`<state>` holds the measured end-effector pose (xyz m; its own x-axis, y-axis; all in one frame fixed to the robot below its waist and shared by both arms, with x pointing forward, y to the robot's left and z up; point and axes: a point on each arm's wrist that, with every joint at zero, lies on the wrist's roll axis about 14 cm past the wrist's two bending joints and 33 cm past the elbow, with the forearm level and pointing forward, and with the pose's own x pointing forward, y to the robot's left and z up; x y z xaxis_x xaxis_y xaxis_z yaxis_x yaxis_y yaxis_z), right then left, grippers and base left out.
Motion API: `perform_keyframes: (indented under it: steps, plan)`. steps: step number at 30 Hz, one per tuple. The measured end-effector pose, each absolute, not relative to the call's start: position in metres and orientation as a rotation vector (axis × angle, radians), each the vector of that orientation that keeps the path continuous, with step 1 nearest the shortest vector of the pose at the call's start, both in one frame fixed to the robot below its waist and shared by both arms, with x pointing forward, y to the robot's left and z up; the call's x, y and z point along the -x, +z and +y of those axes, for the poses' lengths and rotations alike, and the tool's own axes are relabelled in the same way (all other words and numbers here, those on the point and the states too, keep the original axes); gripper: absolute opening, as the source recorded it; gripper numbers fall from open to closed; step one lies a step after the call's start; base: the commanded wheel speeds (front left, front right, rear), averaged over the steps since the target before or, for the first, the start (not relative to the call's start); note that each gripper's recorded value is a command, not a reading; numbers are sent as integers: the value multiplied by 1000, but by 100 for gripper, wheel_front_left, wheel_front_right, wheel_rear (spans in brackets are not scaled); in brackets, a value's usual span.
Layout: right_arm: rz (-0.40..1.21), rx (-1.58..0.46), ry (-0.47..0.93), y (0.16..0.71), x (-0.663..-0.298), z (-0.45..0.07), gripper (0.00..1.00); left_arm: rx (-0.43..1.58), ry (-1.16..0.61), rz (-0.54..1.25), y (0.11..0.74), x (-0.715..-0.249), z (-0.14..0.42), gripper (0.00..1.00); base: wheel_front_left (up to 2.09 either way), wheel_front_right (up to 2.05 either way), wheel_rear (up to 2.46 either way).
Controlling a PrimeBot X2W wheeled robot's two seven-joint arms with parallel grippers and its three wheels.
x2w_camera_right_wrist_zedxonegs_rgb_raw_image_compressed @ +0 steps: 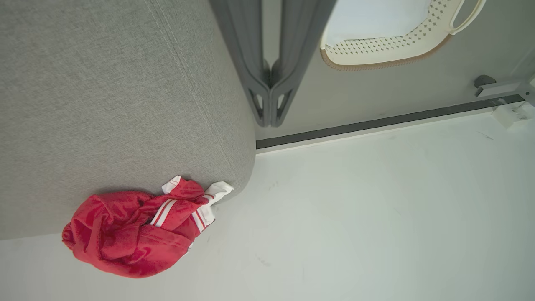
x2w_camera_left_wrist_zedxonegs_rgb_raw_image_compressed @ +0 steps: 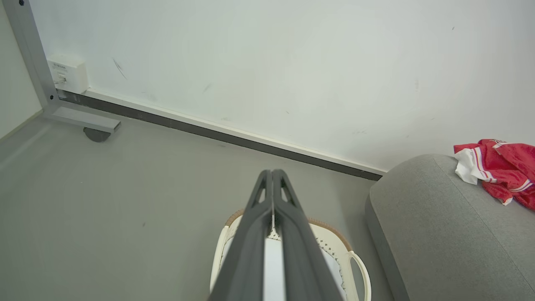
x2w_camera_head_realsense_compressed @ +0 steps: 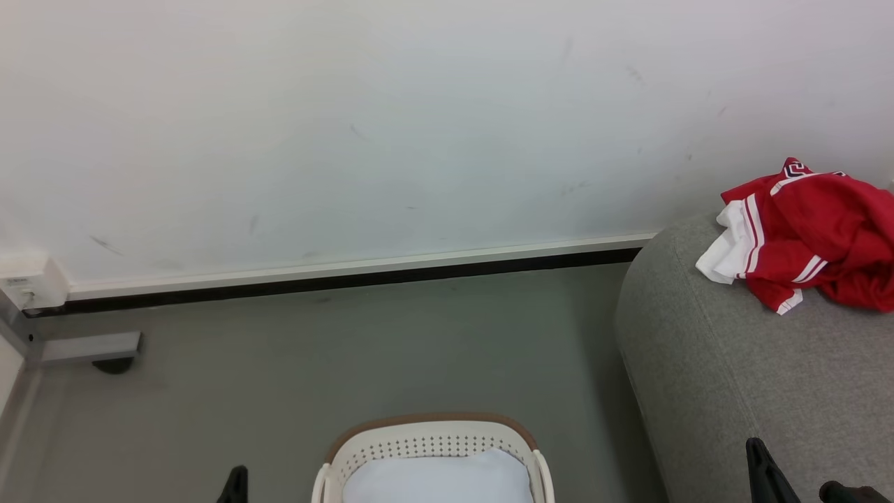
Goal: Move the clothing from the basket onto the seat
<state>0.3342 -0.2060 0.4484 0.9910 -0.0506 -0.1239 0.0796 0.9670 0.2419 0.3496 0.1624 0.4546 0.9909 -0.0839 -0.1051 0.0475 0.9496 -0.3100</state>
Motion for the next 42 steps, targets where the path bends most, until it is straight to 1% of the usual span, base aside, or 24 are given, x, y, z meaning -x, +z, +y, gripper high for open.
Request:
perform_keyframes:
  steps: [21,42]
  plan:
    - [96,-607,-126,457,-344,-212,0,649,11,130,461,-361,174,0,0,0,0]
    - [71,-896,-133,468,-356,-213,0,923,42,119,470,-370,182,0,0,0,0]
